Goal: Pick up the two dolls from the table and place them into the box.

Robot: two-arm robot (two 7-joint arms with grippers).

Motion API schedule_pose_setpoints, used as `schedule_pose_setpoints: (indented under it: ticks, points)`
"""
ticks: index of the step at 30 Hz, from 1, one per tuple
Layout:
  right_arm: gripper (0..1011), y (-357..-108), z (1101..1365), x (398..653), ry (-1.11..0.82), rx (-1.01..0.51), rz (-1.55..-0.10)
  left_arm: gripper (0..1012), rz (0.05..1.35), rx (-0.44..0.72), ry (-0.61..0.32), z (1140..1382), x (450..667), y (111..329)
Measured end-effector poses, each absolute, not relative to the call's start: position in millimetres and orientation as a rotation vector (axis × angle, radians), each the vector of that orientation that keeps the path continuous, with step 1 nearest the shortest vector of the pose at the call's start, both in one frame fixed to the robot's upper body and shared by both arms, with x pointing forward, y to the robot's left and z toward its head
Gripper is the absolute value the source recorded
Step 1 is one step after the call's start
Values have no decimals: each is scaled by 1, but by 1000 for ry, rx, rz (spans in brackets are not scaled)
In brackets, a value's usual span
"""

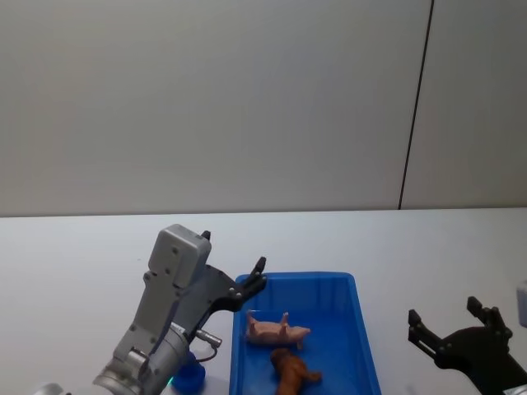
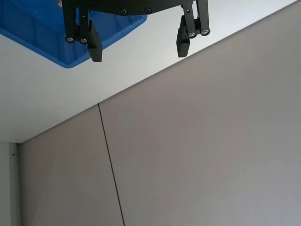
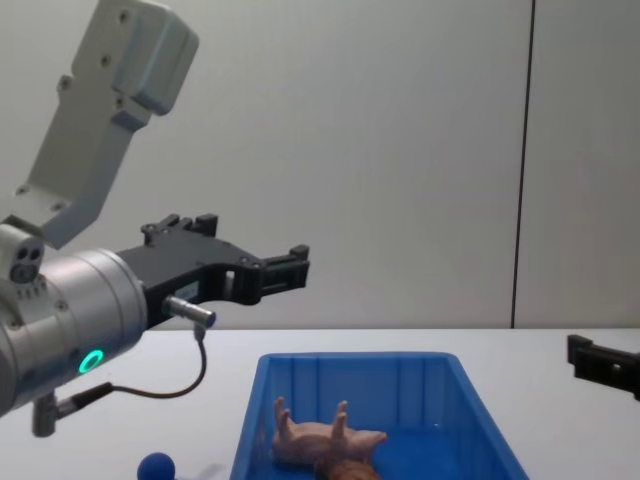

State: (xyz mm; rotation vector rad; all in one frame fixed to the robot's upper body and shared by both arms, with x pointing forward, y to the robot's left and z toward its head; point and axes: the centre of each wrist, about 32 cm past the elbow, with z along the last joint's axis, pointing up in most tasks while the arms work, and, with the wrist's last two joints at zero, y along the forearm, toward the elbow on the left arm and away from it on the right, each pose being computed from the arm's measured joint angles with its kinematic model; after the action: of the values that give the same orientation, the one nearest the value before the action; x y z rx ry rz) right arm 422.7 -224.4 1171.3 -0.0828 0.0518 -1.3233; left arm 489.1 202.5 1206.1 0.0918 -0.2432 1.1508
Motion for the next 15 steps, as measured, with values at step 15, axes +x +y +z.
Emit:
schedule_pose_setpoints:
  ticks: [15]
  points:
    - [1001, -229, 1170, 419, 55, -81, -1360, 1001, 1225, 204, -128, 1209, 476, 221]
